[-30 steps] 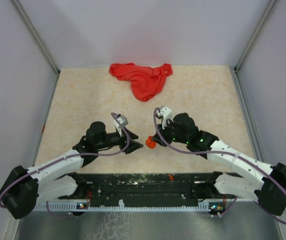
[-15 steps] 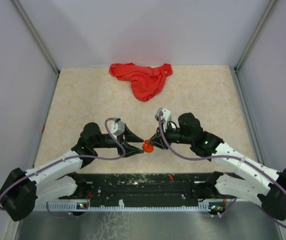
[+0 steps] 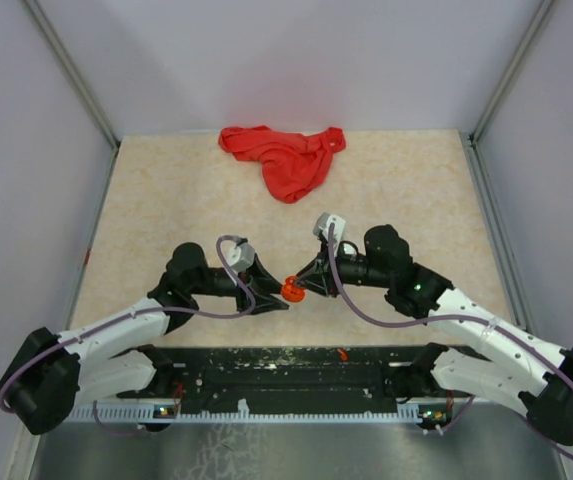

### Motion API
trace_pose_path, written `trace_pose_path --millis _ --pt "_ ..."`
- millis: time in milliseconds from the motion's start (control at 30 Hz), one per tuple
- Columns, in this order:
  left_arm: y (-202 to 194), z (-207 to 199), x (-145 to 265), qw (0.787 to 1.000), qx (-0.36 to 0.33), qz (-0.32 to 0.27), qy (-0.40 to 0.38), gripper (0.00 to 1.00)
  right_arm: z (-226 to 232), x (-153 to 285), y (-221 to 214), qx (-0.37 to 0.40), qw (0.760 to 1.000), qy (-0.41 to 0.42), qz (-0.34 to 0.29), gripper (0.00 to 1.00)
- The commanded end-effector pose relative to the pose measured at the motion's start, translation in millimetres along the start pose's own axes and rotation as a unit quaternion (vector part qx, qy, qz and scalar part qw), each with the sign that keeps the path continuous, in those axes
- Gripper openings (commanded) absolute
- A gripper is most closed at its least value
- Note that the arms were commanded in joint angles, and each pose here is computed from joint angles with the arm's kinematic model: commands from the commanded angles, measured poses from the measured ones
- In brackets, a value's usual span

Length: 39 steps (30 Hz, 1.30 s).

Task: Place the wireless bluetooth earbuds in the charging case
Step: Pick up the earbud from the corner of the board.

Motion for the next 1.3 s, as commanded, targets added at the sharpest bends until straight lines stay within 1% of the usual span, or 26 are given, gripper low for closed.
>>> trace_pose_path --millis 0,200,533,667,733,800,900,967,1033,1100,1167,1267 --pt "16 -8 -2 1.000 -0.013 -0.007 -0.027 0.44 -2 3 27 0.035 0.998 0.003 -0.052 0.10" --pt "19 -14 -4 0.999 0.002 0.000 -0.051 0.43 -2 2 25 0.038 0.998 0.006 -0.056 0.10" --pt "24 -15 -6 0.998 0.027 0.000 -0.052 0.36 0 1 22 0.042 0.998 0.011 -0.054 0.10" --pt "27 -16 -7 0.998 0.032 -0.001 -0.050 0.35 0 1 20 0.043 0.998 0.013 -0.053 0.11" --pt "28 -17 -7 0.998 0.037 0.000 -0.051 0.31 0 1 19 0.043 0.998 0.014 -0.050 0.11" --pt "29 -17 -7 0.998 0.041 0.000 -0.050 0.21 1 1 19 0.043 0.998 0.015 -0.049 0.12" --pt "28 -16 -7 0.998 0.042 0.005 -0.047 0.09 0 3 21 0.044 0.998 0.011 -0.048 0.19" --pt "26 -14 -5 0.998 0.043 0.011 -0.034 0.05 -2 5 23 0.043 0.998 0.002 -0.044 0.24" --pt "22 -8 -4 0.999 0.037 0.014 -0.004 0.01 -4 8 25 0.042 0.998 -0.012 -0.035 0.30" --pt "18 0 -1 0.999 0.037 0.016 0.036 0.01 -6 12 26 0.036 0.999 -0.027 -0.020 0.36" --pt "13 5 2 0.997 0.037 0.016 0.058 0.01 -8 16 25 0.024 0.999 -0.042 0.001 0.40" --pt "5 15 5 0.995 0.032 0.004 0.097 0.01 -11 22 18 -0.013 0.996 -0.073 0.045 0.43"
Point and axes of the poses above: each gripper's point midway between its finger pads, its own x axis back along the fingers, its own z axis along the line the jaws close on, y = z × x, the point moved 6 cm from there along x, back along the fingers, and after that the axes turned 15 degrees about x, right-handed, at the moved point
